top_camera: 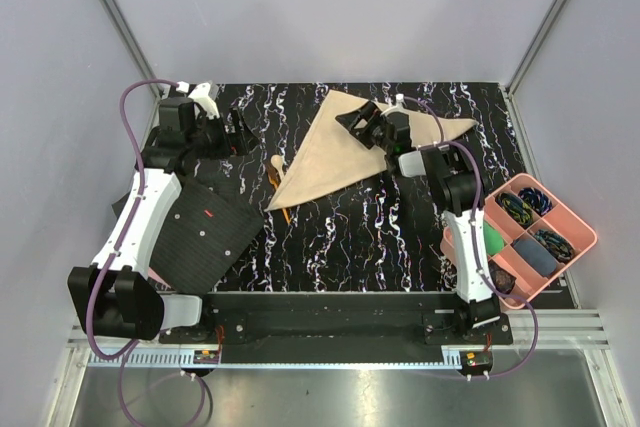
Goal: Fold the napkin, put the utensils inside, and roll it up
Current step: Fold the napkin
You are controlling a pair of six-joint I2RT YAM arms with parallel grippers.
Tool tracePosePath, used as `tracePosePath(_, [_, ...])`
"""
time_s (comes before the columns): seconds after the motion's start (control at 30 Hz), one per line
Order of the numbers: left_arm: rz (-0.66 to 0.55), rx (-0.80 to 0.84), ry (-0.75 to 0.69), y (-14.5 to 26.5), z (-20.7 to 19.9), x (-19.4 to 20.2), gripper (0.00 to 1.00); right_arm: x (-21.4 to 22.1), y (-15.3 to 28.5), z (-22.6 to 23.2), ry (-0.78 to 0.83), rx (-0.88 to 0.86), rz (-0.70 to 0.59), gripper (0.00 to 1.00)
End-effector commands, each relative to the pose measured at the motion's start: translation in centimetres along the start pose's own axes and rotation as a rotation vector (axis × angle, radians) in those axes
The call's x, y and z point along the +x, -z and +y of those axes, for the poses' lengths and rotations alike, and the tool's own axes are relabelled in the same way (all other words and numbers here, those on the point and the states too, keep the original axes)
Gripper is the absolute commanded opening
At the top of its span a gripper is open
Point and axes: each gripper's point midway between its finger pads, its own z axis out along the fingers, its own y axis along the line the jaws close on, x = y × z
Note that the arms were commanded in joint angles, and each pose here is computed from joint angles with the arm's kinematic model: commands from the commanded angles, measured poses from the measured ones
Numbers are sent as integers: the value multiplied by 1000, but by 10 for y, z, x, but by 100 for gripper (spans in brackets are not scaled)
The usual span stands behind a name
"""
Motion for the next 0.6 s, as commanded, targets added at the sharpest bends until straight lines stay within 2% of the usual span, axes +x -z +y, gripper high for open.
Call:
tracePosePath(0.0, [-37,42,-10,1,-7,-9,97,23,25,-19,-20,88,86,98])
tracePosePath(0.57, [-36,59,-11,-1,-9,-8,97,78,92,-34,-12,149,286,97])
